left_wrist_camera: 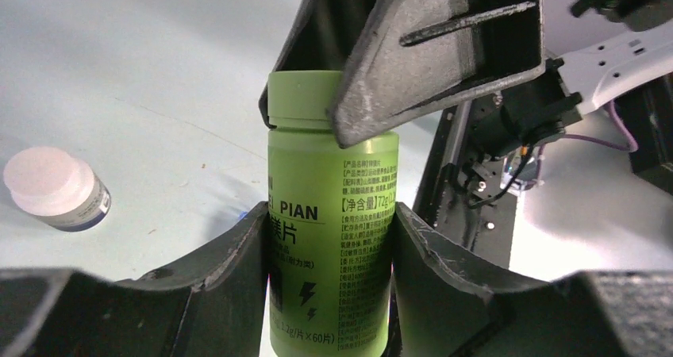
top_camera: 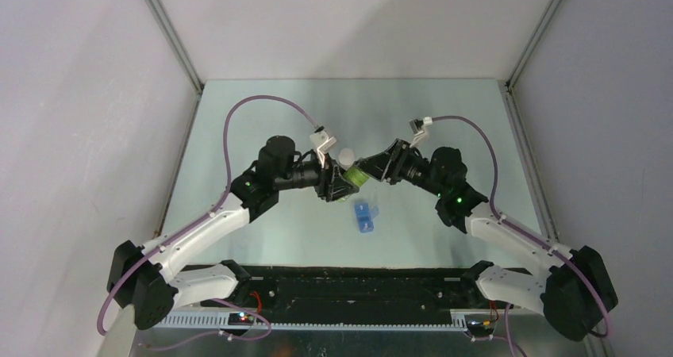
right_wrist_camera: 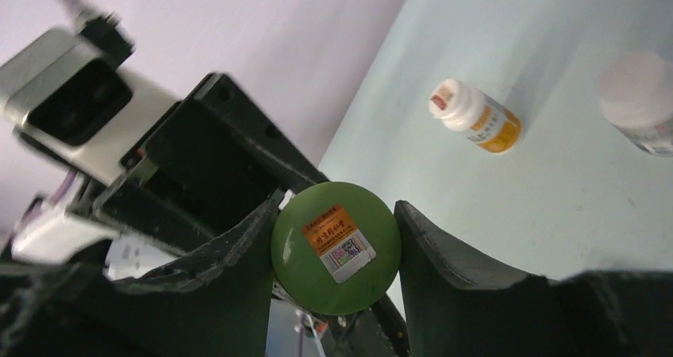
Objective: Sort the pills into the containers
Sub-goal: Unscrew the lid of the pill bottle.
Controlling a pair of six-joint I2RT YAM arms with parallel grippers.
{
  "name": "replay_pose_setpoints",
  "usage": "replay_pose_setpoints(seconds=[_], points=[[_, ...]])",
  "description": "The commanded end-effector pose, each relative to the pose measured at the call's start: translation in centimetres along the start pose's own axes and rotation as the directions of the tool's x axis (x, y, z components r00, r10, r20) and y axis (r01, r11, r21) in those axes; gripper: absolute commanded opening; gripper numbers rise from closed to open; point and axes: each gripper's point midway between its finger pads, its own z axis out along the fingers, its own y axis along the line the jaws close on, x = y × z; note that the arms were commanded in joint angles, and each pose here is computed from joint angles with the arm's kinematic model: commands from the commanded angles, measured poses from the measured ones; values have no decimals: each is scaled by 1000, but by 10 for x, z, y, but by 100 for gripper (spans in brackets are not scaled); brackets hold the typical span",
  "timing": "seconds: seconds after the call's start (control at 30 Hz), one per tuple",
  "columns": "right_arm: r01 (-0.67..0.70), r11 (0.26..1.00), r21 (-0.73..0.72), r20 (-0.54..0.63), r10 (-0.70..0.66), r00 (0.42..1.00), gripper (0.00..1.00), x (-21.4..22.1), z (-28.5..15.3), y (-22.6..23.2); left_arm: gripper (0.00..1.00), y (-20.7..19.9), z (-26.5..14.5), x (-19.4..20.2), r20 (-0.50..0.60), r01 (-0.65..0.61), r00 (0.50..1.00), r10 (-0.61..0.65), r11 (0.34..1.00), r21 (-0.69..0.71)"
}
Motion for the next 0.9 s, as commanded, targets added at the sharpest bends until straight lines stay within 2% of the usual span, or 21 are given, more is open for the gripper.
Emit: replay_pose_setpoints(seconds=[0.0,0.03,0.07,0.1,0.13,0.17,0.2,0.23,0.27,0.37,0.43,0.57,0.7,0.87], points=[[228,876,-426,-133,-310,941,37,14,-23,46,0,-17,-5,-36,73,2,997,-7,998,69],[221,866,-448,-158,-320,934,37,17,-24,42,0,-18,-5,-35,68,7,998,-12,997,78],[227,844,-486,-165,-343,925,41,16,-29,44,0,-18,-4,-34,61,12,998,-17,996,85],[216,855,-471,-173,-330,928,46,14,-28,39,0,-18,-3,-34,60,14,998,-19,996,84],[222,882,-415,-142,-304,942,67,3,-23,30,0,-16,-2,-33,58,18,998,-22,997,77],[200,917,-346,-152,-265,952,83,2,-22,20,0,-14,-2,-32,57,20,998,-25,997,70],[229,942,-244,-76,-254,964,95,-13,-14,9,0,-11,-1,-30,56,21,998,-24,998,56],[203,968,-149,-87,-217,972,97,-11,-16,-3,0,-10,-1,-30,58,19,998,-22,999,49],[216,975,-48,-17,-217,976,99,-23,-11,-12,0,-7,-1,-29,59,14,998,-16,999,38],[173,984,54,15,-174,985,99,-26,-17,-19,0,-3,-1,-28,62,-3,998,2,1000,18],[119,990,77,20,-121,992,99,-25,-18,-19,0,-1,-2,-27,61,-19,998,19,1000,9],[8,993,116,5,-8,1000,87,-20,-17,-19,0,5,-3,-19,28,-38,999,39,999,-19],[-39,990,135,-50,46,998,81,-14,-11,-12,0,7,-4,-18,22,-46,999,47,999,-29],[-73,991,116,-77,83,994,77,-8,-3,-7,0,6,-4,-18,24,-47,999,47,999,-25]])
